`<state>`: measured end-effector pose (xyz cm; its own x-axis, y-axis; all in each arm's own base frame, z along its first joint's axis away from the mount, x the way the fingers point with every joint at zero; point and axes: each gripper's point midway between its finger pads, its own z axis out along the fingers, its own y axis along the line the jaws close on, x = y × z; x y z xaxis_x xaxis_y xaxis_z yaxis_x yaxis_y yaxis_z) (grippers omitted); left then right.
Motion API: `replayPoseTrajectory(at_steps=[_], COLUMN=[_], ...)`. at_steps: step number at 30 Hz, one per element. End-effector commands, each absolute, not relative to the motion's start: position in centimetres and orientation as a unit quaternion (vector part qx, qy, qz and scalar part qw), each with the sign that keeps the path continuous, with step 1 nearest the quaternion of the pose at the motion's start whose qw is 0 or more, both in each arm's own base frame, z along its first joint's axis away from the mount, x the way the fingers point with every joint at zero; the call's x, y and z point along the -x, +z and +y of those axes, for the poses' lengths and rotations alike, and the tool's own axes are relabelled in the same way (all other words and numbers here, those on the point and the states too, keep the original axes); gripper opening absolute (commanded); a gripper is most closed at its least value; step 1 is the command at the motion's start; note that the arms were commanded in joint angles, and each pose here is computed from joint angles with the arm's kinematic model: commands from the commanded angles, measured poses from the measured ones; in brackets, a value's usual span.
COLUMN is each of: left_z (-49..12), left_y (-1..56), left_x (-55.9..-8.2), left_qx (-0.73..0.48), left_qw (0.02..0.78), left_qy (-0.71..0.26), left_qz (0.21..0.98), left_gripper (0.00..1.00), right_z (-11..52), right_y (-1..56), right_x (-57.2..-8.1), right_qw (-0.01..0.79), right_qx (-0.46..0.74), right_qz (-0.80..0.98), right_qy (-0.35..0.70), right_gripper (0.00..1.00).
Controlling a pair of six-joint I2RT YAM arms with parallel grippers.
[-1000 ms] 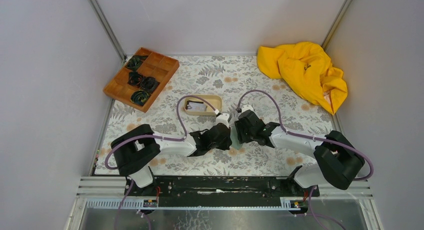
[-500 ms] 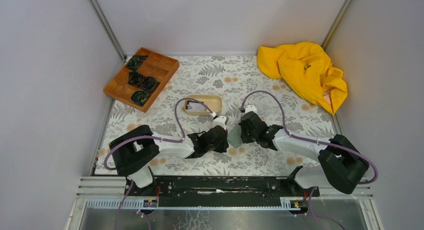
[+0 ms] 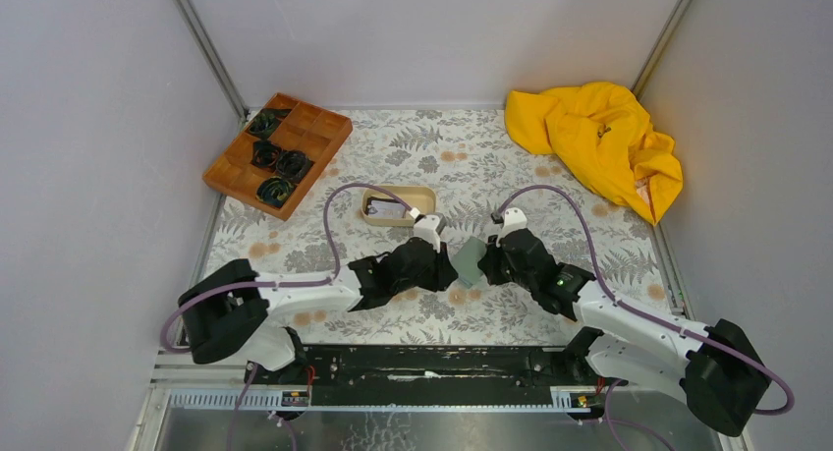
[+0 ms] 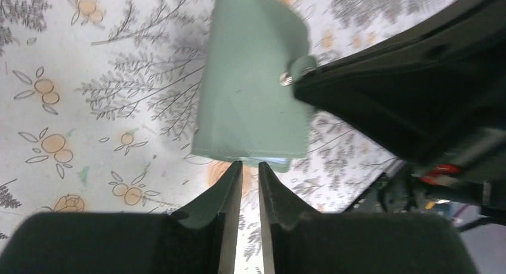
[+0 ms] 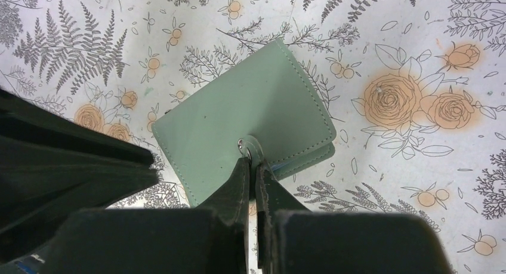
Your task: Take the credit cards out of the card holder
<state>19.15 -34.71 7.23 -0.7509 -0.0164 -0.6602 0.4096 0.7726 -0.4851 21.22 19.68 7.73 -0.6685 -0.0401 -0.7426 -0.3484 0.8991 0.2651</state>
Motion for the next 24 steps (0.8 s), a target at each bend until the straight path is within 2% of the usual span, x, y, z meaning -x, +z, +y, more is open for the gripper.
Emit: replayPoseTrajectory(at_steps=[1, 4, 8, 11, 12, 17, 24], left_z=[-35.2, -35.6, -36.9, -37.9, -38.2, -38.1, -38.6], left_y=[10.9, 11.0, 9.0, 6.5, 4.0, 0.4, -0.7], left_x=[-19.3, -20.1, -21.0, -21.0, -20.7, -20.5, -20.2], left_qx=[-0.119, -0.122, -0.131, -0.138, -0.138, -0.131, -0.129], left_qw=[0.364, 0.373, 0.364, 0.341, 0.32, 0.296, 0.28], left_qy=[-0.35, -0.337, -0.317, -0.309, -0.304, -0.29, -0.302], left_qz=[0.855, 0.856, 0.866, 0.877, 0.887, 0.901, 0.902], left_gripper=[0.27, 0.28, 0.25, 0.23, 0.21, 0.19, 0.18], right_z=[19.9, 20.6, 21.3, 21.6, 21.6, 21.9, 22.7], right_y=[8.8, 8.6, 8.4, 8.4, 8.2, 7.7, 9.9], right_x=[-22.2, -21.8, -21.2, -21.0, -20.9, -20.4, -20.2], right_qw=[0.412, 0.406, 0.398, 0.399, 0.395, 0.389, 0.415], right_qx=[0.136, 0.151, 0.156, 0.158, 0.161, 0.165, 0.152], right_qz=[0.883, 0.879, 0.875, 0.872, 0.872, 0.871, 0.847], right_qy=[0.18, 0.202, 0.226, 0.237, 0.238, 0.25, 0.296], right_gripper=[0.0, 0.0, 0.0, 0.0, 0.0, 0.0, 0.0])
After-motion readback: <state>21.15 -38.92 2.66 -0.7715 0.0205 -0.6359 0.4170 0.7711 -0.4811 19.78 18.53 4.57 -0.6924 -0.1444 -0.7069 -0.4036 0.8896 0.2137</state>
